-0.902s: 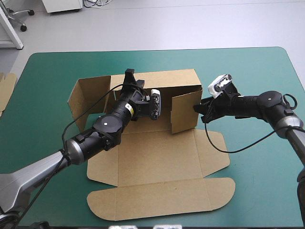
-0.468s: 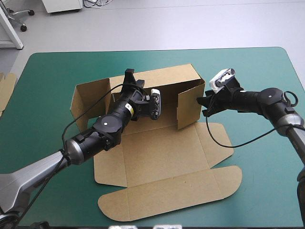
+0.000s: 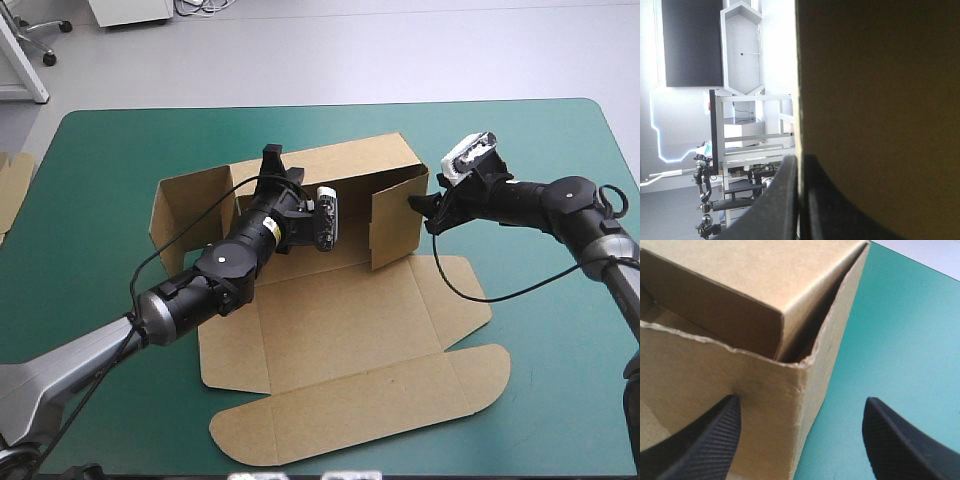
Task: Fold the box
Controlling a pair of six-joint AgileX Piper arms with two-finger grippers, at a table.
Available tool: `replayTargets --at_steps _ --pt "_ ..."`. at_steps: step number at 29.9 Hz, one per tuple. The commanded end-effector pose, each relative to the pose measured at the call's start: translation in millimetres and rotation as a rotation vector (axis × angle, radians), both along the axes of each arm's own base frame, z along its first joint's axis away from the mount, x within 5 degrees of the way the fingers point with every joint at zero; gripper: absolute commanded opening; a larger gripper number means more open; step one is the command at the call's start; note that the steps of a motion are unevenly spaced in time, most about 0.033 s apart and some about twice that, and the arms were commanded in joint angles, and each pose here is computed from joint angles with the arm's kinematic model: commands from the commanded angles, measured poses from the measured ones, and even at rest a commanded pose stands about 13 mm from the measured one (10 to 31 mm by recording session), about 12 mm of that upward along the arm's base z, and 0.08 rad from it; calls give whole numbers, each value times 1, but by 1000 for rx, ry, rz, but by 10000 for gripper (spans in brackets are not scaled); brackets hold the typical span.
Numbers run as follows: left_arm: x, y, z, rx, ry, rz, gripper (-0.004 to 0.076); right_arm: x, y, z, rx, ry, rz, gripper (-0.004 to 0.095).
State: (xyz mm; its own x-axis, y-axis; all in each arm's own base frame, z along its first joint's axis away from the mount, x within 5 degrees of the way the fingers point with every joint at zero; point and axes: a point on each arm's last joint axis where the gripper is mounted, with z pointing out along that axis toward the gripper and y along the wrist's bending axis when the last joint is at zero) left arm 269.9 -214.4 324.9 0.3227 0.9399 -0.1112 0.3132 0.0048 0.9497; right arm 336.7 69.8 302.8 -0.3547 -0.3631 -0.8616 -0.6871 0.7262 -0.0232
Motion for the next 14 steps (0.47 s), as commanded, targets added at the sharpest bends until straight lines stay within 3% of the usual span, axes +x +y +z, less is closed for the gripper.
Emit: replayTargets --at_steps 1,14 --pt "-6 2 24 -39 -64 -19 -15 -4 5 27 64 -87 9 648" --pt "-5 -3 20 -36 -51 -55 -15 4 15 16 137 -42 26 629"
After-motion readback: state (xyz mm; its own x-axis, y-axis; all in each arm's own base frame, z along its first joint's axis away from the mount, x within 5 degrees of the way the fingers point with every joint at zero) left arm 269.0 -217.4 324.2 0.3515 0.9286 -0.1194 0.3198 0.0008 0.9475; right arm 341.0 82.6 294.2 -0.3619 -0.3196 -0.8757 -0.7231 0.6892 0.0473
